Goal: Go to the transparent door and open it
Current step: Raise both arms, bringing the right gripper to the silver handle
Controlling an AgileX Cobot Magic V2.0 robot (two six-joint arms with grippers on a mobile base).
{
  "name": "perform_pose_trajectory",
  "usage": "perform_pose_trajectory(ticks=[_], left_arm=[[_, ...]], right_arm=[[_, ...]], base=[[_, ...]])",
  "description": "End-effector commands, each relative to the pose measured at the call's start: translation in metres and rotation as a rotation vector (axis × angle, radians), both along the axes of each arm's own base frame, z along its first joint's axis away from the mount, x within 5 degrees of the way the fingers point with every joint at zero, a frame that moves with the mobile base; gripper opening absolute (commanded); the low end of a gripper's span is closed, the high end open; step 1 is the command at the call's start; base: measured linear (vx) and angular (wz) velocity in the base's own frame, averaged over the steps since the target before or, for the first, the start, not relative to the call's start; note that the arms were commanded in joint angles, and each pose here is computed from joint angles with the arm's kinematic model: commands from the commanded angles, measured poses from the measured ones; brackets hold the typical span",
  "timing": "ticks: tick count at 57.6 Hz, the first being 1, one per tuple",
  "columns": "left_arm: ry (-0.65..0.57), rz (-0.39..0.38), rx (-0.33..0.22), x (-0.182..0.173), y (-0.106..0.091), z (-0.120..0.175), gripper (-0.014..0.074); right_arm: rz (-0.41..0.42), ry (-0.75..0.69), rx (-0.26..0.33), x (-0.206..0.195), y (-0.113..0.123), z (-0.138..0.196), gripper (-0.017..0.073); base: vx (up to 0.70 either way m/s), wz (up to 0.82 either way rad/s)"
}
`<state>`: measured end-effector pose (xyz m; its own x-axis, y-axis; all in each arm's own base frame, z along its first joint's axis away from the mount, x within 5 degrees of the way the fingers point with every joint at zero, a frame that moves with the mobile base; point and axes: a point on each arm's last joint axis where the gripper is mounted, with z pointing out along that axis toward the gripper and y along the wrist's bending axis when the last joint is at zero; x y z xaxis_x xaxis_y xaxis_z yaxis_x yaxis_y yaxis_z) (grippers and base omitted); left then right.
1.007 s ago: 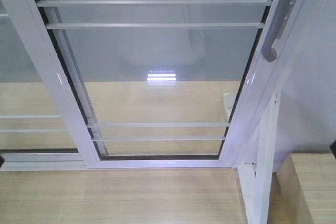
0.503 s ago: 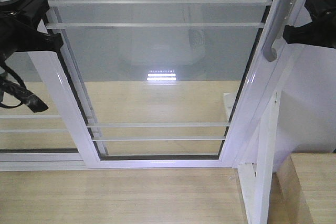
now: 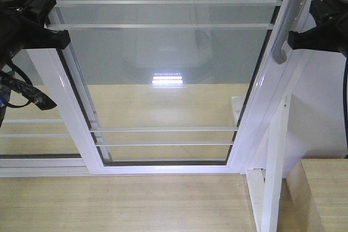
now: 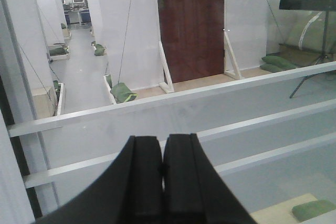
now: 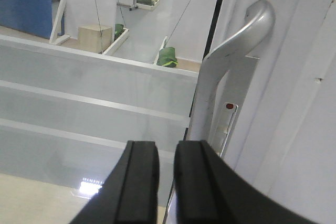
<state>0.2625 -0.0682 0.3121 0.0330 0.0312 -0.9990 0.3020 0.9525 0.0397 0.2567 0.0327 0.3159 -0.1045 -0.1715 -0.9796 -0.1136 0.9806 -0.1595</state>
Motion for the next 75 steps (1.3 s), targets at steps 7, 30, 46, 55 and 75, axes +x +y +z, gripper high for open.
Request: perform_pose_trajectory(ticks=[7, 30, 46, 55, 75], left_arm=[[-0.084, -0.015, -0.105, -0.002, -0.001, 0.023, 0.0435], [-0.039, -0.006, -0.091, -0.002, 0.0, 0.018, 0.062], [0.02, 0.006, -0.073, -0.001, 0.0, 0.013, 0.0587], [0.084, 0.019, -0.052, -0.001, 0.001, 0.006, 0.0587], [0.094, 0.021, -0.048, -0.001, 0.001, 0.005, 0.0587]], right_arm=[[-0.01, -0.145, -0.007, -0.002, -0.002, 0.027, 0.0477], [-0.127, -0.123, 0.071, 0.024, -0.02, 0.004, 0.054], [-0.12, -0.09, 0.024, 0.061, -0.03, -0.023, 0.0477], [-0.075, -0.097, 0.02, 0.087, -0.025, -0.025, 0.0472], [-0.071, -0.124, 0.05, 0.126, -0.024, -0.028, 0.047]], base=[[0.0, 0.0], [0.0, 0.0], [0.0, 0.0], [0.0, 0.0], [0.0, 0.0]])
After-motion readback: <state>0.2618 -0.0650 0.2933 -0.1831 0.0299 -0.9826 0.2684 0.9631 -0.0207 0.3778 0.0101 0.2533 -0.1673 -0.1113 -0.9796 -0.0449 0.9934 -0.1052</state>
